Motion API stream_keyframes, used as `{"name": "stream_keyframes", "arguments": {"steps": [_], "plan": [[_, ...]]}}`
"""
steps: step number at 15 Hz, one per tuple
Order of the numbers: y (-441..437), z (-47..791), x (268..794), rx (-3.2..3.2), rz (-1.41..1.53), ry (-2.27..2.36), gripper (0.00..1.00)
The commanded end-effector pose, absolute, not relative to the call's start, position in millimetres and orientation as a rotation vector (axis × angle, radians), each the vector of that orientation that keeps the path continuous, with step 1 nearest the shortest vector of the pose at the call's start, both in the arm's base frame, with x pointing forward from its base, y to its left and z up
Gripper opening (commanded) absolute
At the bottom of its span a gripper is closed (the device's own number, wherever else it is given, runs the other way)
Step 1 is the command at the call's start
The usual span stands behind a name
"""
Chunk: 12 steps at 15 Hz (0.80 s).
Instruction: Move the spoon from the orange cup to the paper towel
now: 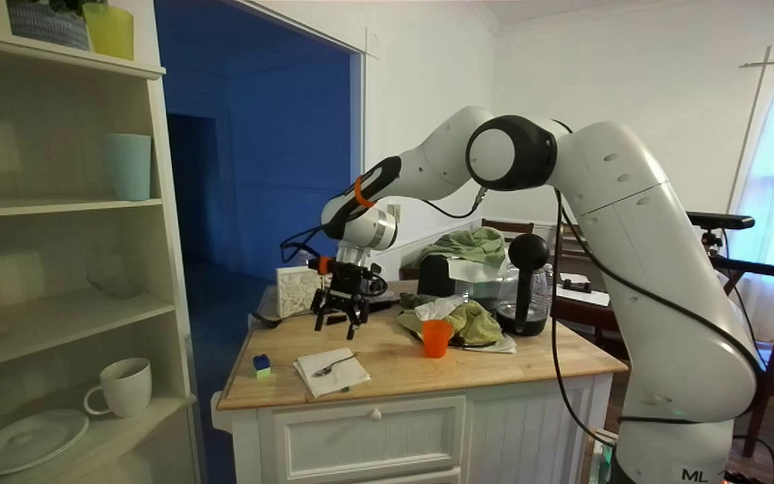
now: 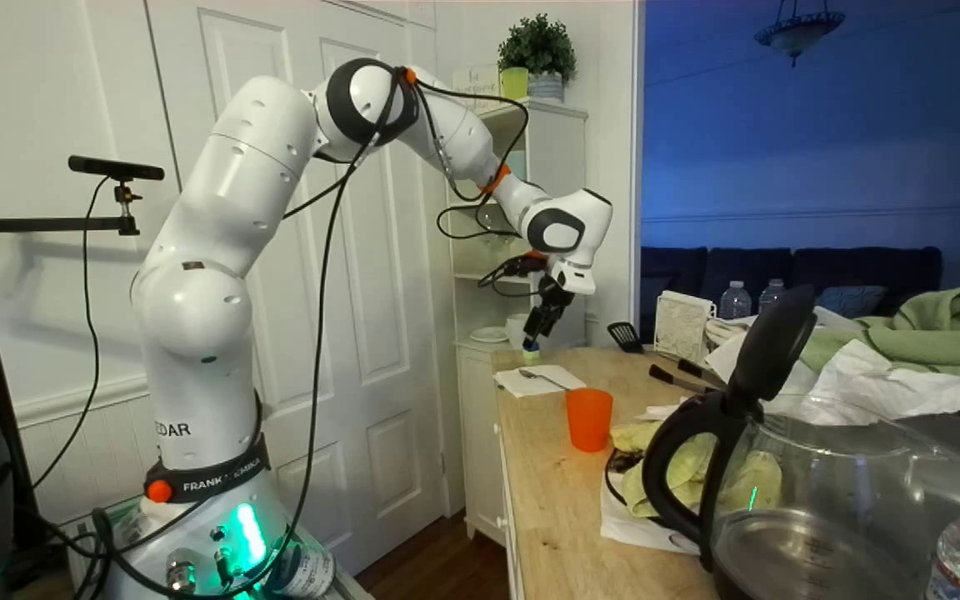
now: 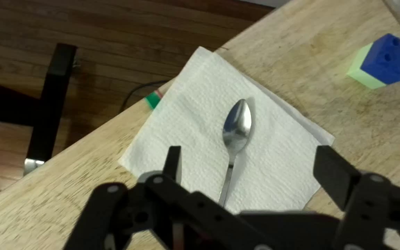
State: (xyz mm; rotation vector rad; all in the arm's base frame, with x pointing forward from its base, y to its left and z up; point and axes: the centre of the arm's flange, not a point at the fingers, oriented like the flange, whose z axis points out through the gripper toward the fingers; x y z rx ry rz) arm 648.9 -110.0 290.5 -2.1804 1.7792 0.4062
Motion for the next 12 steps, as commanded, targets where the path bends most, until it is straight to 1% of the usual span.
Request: {"name": "stream_keyframes", "arguments": {"steps": [1,3,9,10,12], "plan": [[-107,341,649,-2.419,0.389,1.647,1.00],[-108,362,650,-2.537,0.348,1.555,1.00],[-118,410,653,-2.782,0.012,1.302,1.00],[-117,398,657,-2.716,0.110,1.381,1.00],[-118,400,657,-2.722,0.096,1.372,1.00]]}}
